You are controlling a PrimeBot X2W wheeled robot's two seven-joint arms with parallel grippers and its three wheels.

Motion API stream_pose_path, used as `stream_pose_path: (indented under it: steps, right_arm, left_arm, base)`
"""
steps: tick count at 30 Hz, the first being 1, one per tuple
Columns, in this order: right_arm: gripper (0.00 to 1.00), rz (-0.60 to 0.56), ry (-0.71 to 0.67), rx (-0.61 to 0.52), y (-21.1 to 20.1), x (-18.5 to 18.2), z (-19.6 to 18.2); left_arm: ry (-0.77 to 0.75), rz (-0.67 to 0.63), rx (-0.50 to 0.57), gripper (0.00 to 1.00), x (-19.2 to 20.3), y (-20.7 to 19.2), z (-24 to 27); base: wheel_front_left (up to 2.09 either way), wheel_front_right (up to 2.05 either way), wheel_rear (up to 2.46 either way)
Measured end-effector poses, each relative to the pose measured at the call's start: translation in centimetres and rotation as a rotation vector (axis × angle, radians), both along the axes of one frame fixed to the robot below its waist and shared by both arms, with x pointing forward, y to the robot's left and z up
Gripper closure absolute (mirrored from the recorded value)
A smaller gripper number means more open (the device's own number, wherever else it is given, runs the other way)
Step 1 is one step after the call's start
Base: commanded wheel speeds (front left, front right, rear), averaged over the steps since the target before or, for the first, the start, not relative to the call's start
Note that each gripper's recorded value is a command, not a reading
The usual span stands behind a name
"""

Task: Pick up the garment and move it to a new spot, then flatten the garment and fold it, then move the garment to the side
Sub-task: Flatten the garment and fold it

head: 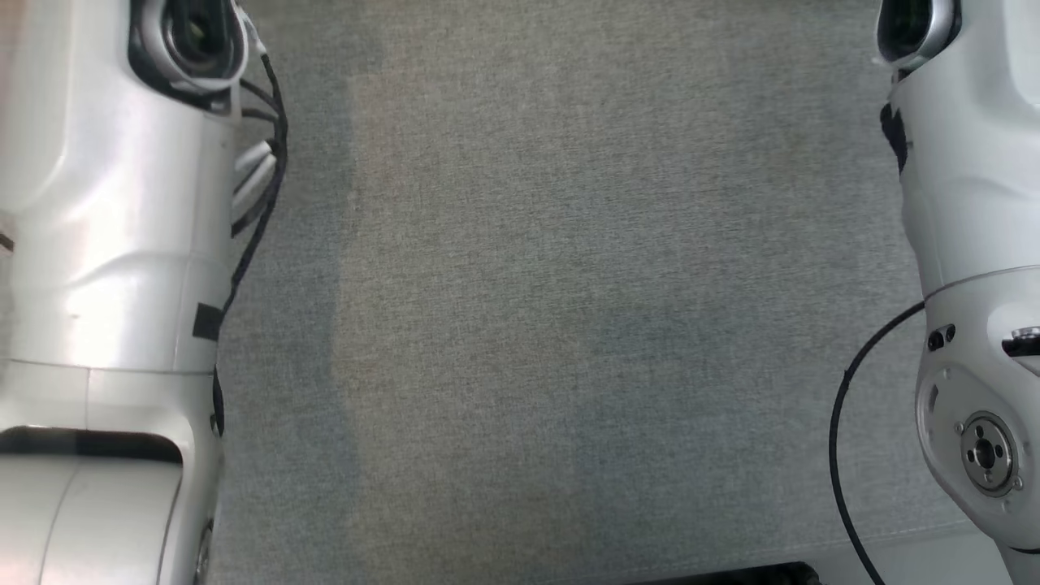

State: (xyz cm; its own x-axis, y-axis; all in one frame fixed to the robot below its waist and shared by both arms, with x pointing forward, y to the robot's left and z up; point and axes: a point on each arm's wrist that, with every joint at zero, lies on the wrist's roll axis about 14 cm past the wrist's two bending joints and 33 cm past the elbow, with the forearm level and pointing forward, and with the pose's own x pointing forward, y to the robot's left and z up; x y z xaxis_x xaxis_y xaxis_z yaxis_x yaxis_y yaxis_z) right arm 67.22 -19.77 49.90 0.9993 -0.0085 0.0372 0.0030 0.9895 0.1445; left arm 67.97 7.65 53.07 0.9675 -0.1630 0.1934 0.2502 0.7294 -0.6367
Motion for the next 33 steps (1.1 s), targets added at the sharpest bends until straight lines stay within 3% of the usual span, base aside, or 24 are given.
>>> stream_pose_path:
  steps: [4, 8, 23, 33]
  right_arm:
    - [1.00, 0.009, 0.119, 0.021, 0.9, 0.0, -6.0]
    - [1.00, -0.003, 0.124, 0.042, 0.9, 0.3, -7.1]
    - [1.00, -0.057, 0.076, 0.123, -0.9, -4.3, -4.4]
    - [1.00, -0.048, 0.055, 0.221, -0.5, -13.7, -3.9]
  left_arm:
    - [0.117, 0.006, 0.021, 1.00, -0.8, 0.9, -6.2]
    - [0.147, 0.036, 0.035, 1.00, -1.4, 2.4, -8.2]
    - [0.069, 0.044, 0.022, 1.00, -5.7, 3.0, -4.6]
    - [0.064, 0.014, -0.021, 1.00, -15.8, 3.0, -3.4]
  base:
    - [0.00, 0.00, 0.00]
    - [0.00, 0.00, 0.00]
    - [0.00, 0.00, 0.00]
    - [0.00, 0.00, 0.00]
